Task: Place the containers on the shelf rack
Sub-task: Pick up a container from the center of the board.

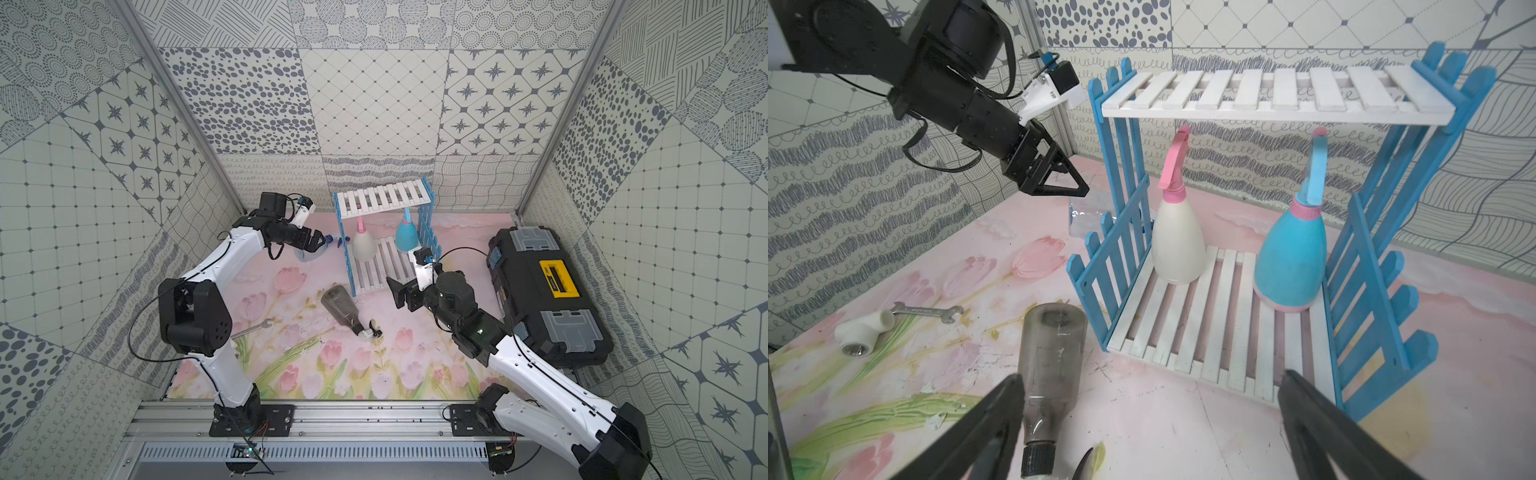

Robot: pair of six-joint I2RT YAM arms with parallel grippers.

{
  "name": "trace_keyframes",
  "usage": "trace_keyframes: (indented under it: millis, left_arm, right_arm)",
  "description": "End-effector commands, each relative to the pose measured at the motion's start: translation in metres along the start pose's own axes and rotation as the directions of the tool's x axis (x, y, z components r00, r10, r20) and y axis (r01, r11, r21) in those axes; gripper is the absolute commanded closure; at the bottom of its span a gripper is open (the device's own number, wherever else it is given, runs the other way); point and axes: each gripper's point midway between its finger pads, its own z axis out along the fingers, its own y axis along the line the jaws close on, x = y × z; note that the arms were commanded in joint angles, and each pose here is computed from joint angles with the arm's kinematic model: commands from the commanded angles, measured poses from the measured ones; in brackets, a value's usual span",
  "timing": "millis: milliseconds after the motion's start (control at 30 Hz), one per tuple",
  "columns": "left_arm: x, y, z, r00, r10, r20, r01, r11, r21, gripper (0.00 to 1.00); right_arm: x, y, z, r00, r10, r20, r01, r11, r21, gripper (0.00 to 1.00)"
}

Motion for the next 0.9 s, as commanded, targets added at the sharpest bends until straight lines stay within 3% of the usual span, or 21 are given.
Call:
trace_keyframes:
  millis: [0,200,400,867]
  left_arm:
    - [0.020,0.019,0.029,0.991,0.049,-0.126,-0.052,0.998,-0.023,0.01]
    - [0.020,0.045,0.061,0.985,0.070,-0.157,-0.087,0.991,-0.105,0.01]
    - [0.032,0.042,0.085,0.977,0.084,-0.194,-0.096,0.994,-0.053,0.01]
    - [0.062,0.045,0.097,0.950,0.124,-0.286,-0.141,0.989,-0.040,0.02]
  right_arm:
    - [-0.003,0.000,-0.007,0.999,0.045,0.017,-0.045,0.999,-0.010,0.03]
    - [0.001,0.004,-0.009,0.998,0.059,-0.006,-0.059,0.998,-0.029,0.03]
    - [0.006,0.004,-0.010,0.997,0.068,-0.026,-0.069,0.997,-0.033,0.03]
    - [0.012,0.001,-0.008,0.997,0.070,-0.041,-0.070,0.997,-0.015,0.03]
